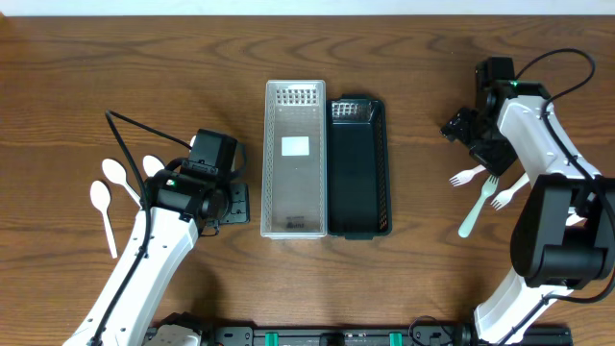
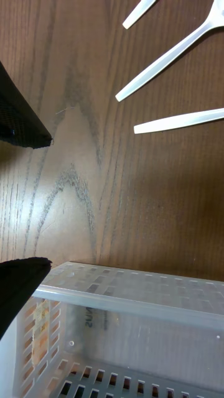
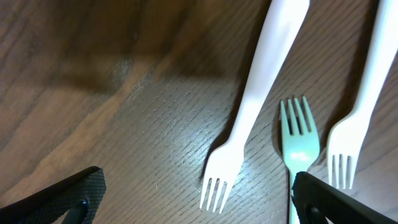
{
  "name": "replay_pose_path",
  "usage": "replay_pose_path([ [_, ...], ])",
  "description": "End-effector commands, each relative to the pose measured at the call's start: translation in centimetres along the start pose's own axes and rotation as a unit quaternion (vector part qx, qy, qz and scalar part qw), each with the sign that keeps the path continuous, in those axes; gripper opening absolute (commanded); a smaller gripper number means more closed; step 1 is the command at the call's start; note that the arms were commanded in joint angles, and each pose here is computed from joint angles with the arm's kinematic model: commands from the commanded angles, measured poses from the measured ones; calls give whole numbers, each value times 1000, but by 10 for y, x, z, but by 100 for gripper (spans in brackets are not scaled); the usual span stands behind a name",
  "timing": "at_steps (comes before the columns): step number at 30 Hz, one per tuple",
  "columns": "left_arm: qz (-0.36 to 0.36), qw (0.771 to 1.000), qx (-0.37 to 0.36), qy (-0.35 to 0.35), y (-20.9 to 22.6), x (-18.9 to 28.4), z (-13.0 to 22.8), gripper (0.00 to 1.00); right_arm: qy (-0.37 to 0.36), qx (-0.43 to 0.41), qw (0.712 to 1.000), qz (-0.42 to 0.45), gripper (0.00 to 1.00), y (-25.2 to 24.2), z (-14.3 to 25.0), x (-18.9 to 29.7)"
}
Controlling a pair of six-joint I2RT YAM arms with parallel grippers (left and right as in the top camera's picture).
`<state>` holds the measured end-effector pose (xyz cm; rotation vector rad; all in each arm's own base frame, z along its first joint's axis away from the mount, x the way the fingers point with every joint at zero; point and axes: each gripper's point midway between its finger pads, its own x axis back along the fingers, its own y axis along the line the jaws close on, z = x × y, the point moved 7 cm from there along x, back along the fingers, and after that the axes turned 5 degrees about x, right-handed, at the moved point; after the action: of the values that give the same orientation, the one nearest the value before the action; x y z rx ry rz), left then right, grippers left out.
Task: Pack container
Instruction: 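Move the right gripper over the white forks on the right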
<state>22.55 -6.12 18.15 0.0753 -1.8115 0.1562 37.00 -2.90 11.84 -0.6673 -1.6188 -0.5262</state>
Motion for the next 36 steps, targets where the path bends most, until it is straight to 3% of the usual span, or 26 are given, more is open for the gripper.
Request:
replay_pose_path([
  [1, -1, 1000, 4, -18, 1, 8, -6, 59, 9, -15, 1000, 3, 99, -1, 1, -6],
  [36, -1, 1000, 4, -17, 1, 8, -6, 60, 35, -22, 999, 18, 99, -13, 4, -51],
])
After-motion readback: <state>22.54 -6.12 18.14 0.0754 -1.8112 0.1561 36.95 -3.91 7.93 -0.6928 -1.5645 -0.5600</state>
